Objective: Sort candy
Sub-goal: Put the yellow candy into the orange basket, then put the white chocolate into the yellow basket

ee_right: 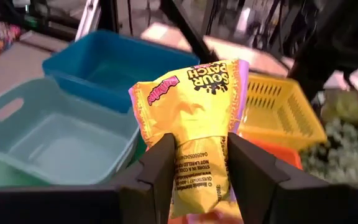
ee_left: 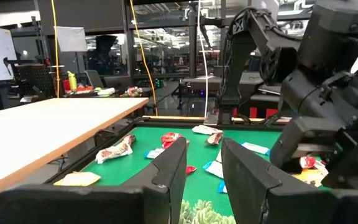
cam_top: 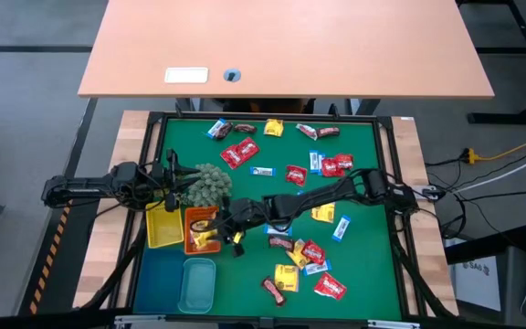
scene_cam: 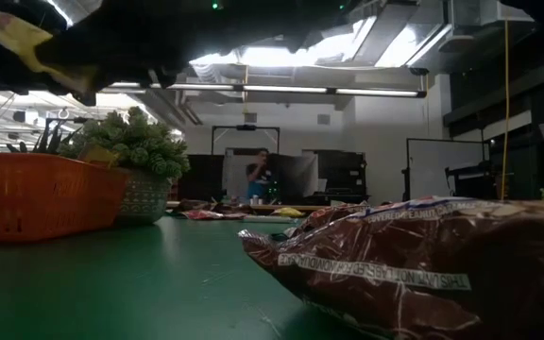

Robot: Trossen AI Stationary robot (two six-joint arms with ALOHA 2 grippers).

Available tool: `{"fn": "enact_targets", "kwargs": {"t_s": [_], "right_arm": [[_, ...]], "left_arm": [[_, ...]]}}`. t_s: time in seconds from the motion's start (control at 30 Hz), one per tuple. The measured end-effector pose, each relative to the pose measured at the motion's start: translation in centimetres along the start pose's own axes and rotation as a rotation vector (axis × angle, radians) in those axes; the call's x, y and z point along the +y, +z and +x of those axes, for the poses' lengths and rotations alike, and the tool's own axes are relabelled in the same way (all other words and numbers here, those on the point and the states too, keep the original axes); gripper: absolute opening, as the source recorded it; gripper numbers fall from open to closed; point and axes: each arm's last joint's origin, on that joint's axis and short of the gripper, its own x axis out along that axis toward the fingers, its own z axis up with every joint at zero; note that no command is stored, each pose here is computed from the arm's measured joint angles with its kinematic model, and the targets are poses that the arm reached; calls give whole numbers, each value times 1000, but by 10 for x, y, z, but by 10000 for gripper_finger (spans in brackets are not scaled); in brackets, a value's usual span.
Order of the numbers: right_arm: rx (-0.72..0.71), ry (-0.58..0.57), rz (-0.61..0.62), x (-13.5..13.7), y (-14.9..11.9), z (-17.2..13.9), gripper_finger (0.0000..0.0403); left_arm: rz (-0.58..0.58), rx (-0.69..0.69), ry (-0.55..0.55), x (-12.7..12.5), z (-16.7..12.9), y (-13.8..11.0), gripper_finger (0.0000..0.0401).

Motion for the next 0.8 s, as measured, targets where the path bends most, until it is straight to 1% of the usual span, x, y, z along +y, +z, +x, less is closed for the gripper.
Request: {"fn": "enact_targets", "kwargs": {"t_s": [0.2, 0.27, 0.37, 0.6, 0.73, 0.8], "right_arm": [[-3, -57, -12, -2, 1, 0, 139], [0, -70, -12, -2, 1, 0, 145], [5, -91, -11, -3, 0, 0, 170], [36, -173, -9, -5, -2, 0, 252], [74, -160, -7, -5, 1, -5, 279], [144, -143, -4, -4, 4, -14, 285]], "left_arm": [[0, 0, 0, 0, 0, 0, 96], [0, 0, 0, 0, 0, 0, 96], [0, 0, 0, 0, 0, 0, 96], [0, 0, 0, 0, 0, 0, 96], [0, 0, 0, 0, 0, 0, 96], [0, 1, 0, 0, 0, 0, 96]]}}
